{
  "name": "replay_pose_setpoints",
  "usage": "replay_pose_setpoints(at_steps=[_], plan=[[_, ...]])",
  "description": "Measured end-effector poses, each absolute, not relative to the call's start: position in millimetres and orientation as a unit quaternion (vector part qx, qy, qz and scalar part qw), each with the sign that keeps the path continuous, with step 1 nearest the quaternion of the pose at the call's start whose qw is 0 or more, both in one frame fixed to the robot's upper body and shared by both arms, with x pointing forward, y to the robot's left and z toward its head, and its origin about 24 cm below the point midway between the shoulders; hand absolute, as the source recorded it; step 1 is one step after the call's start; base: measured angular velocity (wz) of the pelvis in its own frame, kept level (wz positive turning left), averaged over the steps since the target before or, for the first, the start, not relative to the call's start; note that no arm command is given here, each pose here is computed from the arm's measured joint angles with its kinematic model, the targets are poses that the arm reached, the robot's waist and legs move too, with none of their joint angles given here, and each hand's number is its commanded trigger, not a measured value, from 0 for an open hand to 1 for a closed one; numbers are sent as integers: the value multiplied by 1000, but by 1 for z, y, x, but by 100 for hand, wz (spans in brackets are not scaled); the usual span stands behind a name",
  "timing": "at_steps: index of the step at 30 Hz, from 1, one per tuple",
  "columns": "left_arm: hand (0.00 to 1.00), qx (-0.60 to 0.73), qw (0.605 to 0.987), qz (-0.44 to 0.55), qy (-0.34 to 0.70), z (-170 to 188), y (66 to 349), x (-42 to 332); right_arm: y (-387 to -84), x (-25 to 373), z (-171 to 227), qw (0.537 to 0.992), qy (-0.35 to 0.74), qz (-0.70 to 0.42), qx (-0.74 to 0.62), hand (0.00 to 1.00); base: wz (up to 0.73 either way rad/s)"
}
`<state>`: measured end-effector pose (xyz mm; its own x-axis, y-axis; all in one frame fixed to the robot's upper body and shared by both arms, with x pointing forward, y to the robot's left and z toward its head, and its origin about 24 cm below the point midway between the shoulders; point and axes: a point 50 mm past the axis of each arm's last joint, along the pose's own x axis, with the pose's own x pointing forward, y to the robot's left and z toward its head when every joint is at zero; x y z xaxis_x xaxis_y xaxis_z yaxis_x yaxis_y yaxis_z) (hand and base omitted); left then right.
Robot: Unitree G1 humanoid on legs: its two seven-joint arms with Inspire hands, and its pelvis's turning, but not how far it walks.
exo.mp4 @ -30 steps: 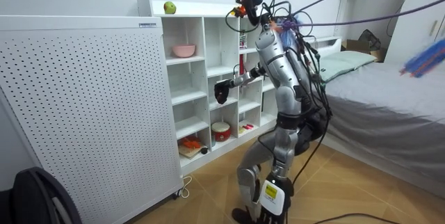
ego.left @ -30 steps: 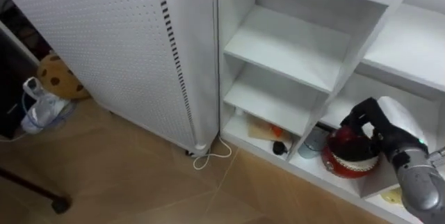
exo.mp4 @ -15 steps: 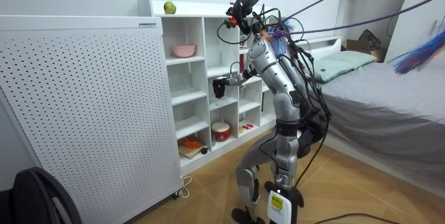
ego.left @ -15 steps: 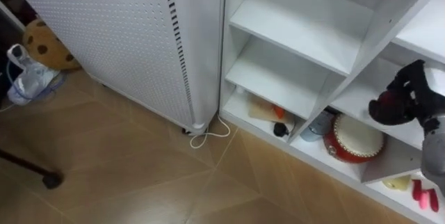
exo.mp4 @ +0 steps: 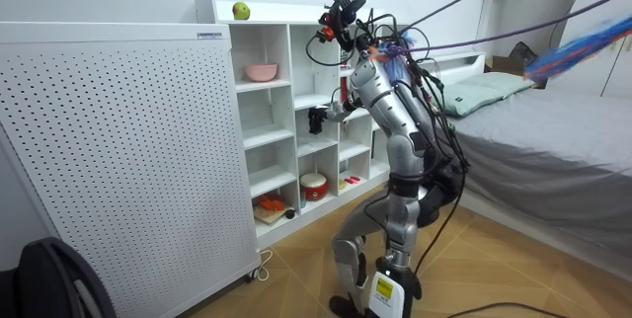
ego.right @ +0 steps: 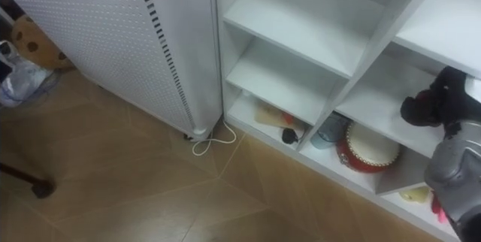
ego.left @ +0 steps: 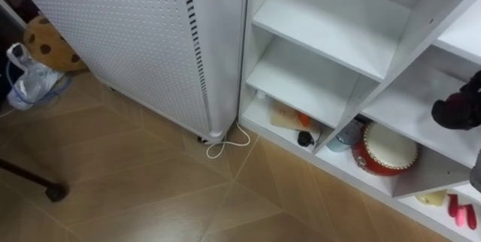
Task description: Arrange fruit in the closet
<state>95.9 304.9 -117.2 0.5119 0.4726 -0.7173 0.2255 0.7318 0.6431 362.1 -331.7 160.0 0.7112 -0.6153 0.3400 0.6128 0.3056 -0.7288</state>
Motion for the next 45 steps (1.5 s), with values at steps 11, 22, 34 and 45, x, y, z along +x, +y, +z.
replay_pose_setpoints(at_steps=[11, 22, 34, 45], plan=[[0, 366, 783, 91, 495, -118, 308, 88, -340, 356, 156, 803, 15, -421, -422, 0, 2], [0, 352, 781, 101, 506, -118, 310, 81, -341, 355, 157, 803, 12, -437, -406, 0, 1], [0, 344, 784, 102, 507, -117, 313, 77, -347, 348, 153, 793, 8, -447, -414, 0, 0], [0, 294, 781, 95, 543, -127, 307, 60, -328, 326, 87, 800, 48, -264, -537, 0, -8]])
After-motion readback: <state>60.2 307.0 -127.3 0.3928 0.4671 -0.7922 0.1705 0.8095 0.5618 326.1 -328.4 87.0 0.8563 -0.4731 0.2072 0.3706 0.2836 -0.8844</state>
